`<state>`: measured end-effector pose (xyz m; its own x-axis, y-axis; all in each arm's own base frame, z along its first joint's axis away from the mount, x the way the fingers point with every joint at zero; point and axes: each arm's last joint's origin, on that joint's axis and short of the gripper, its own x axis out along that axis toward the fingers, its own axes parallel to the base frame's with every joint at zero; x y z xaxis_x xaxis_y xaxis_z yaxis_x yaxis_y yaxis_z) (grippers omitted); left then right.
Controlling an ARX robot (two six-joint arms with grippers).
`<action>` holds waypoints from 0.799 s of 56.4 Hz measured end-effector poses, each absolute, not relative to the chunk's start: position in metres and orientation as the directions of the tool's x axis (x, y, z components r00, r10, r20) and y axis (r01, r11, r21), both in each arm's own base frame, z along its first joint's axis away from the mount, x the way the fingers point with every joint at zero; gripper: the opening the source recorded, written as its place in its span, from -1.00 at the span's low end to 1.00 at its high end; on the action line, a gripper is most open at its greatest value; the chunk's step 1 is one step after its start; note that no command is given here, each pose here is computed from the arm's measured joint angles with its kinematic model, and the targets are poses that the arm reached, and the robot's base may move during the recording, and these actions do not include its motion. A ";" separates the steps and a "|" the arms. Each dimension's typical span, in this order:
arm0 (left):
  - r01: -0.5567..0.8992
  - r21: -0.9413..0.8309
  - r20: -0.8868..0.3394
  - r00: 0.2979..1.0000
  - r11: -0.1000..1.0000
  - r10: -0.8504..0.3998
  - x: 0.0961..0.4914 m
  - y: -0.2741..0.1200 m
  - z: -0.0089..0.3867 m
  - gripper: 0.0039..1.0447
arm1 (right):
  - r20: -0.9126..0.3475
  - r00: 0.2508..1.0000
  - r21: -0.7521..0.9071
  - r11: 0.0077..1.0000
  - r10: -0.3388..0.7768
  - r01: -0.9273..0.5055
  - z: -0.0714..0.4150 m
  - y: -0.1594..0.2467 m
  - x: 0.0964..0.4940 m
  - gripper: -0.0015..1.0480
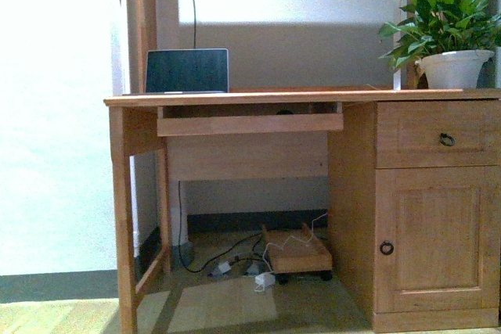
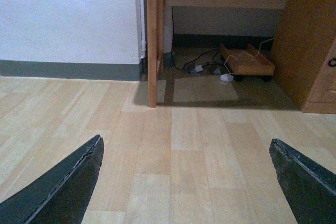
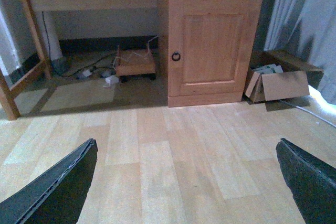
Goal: Place mouse
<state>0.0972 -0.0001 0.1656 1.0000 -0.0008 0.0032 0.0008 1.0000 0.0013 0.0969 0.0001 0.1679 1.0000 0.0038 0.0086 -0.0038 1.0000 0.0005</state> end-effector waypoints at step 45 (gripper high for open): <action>0.000 0.001 0.003 1.000 1.000 0.000 0.097 0.000 0.166 0.86 | 0.008 1.000 0.001 1.000 0.004 -0.004 0.168 0.000 0.097 0.99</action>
